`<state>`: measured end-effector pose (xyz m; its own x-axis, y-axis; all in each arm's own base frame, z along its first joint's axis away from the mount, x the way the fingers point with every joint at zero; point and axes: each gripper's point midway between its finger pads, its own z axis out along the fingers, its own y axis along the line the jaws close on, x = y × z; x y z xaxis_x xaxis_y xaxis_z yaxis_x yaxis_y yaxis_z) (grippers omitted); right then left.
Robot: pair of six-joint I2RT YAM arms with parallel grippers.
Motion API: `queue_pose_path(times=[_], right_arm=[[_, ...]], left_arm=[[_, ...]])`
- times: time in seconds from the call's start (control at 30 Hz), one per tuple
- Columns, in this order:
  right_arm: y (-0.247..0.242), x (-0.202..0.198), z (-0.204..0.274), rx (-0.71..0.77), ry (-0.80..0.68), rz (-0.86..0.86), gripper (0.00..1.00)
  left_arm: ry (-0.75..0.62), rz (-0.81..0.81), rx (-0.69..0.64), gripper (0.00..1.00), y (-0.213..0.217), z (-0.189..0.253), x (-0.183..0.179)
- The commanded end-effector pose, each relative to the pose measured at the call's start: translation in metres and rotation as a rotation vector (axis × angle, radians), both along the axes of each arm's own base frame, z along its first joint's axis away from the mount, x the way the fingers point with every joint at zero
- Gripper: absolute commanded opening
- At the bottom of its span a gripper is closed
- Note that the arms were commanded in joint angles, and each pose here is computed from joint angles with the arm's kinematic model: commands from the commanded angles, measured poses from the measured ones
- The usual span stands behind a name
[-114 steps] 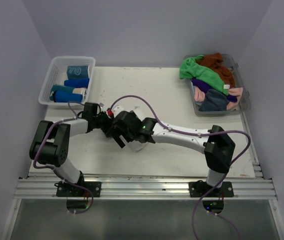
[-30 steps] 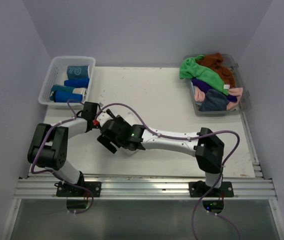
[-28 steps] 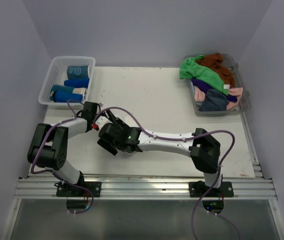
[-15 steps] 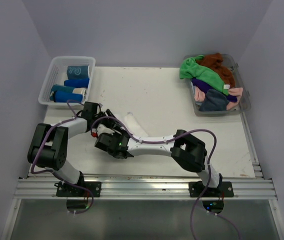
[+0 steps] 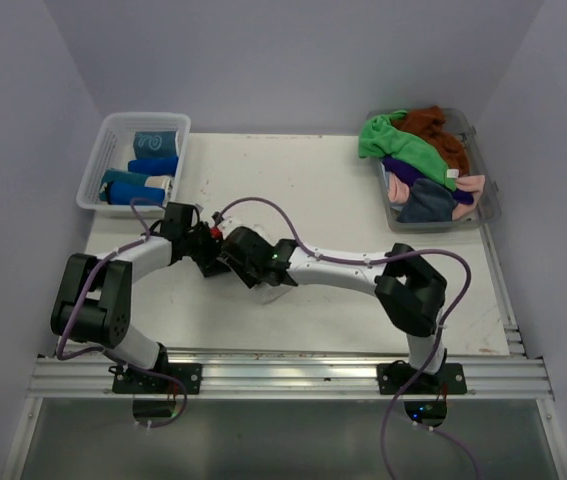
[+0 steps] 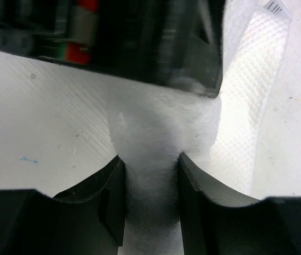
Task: Roll the towels
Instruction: Roll the towel
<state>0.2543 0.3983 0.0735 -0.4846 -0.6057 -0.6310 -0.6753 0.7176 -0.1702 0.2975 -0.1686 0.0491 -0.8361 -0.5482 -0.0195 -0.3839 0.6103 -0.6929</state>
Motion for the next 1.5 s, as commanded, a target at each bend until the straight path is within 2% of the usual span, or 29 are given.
queue_pose_path(times=[0.0,0.47,0.67,0.8,0.87,0.93,0.97,1.1,1.27,1.47], right_arm=[[0.016,-0.008,0.01,0.268,0.214,0.0,0.35],[0.021,-0.004,0.023,0.71,0.634,-0.004,0.36],[0.022,-0.003,0.02,0.791,0.757,-0.003,0.38],[0.02,-0.002,0.01,0.778,0.802,-0.034,0.43],[0.015,0.0,0.002,0.707,0.793,-0.07,0.49],[0.011,0.01,0.007,0.687,0.735,-0.098,0.6],[0.005,0.01,0.006,0.66,0.719,-0.11,0.71],[-0.015,0.019,0.017,0.531,0.55,-0.168,0.87],[-0.034,0.03,0.04,0.342,0.293,-0.208,0.99],[-0.021,0.022,0.065,0.159,0.05,-0.161,0.99]], left_arm=[[-0.084,-0.035,-0.034,0.96,-0.006,0.021,0.008],[-0.077,-0.074,-0.06,0.98,-0.011,0.013,0.003],[-0.052,-0.069,-0.059,0.95,-0.01,0.006,0.001],[-0.045,-0.062,-0.057,0.89,-0.01,0.005,0.0],[-0.034,-0.055,-0.053,0.85,-0.009,0.002,-0.001],[-0.026,-0.049,-0.054,0.8,-0.009,0.001,-0.001],[-0.025,-0.046,-0.054,0.78,-0.009,0.001,-0.002],[-0.022,-0.043,-0.05,0.74,-0.008,-0.001,-0.001],[-0.012,-0.03,-0.04,0.73,-0.007,-0.003,0.0],[-0.001,-0.016,-0.02,0.73,-0.003,-0.004,-0.001]])
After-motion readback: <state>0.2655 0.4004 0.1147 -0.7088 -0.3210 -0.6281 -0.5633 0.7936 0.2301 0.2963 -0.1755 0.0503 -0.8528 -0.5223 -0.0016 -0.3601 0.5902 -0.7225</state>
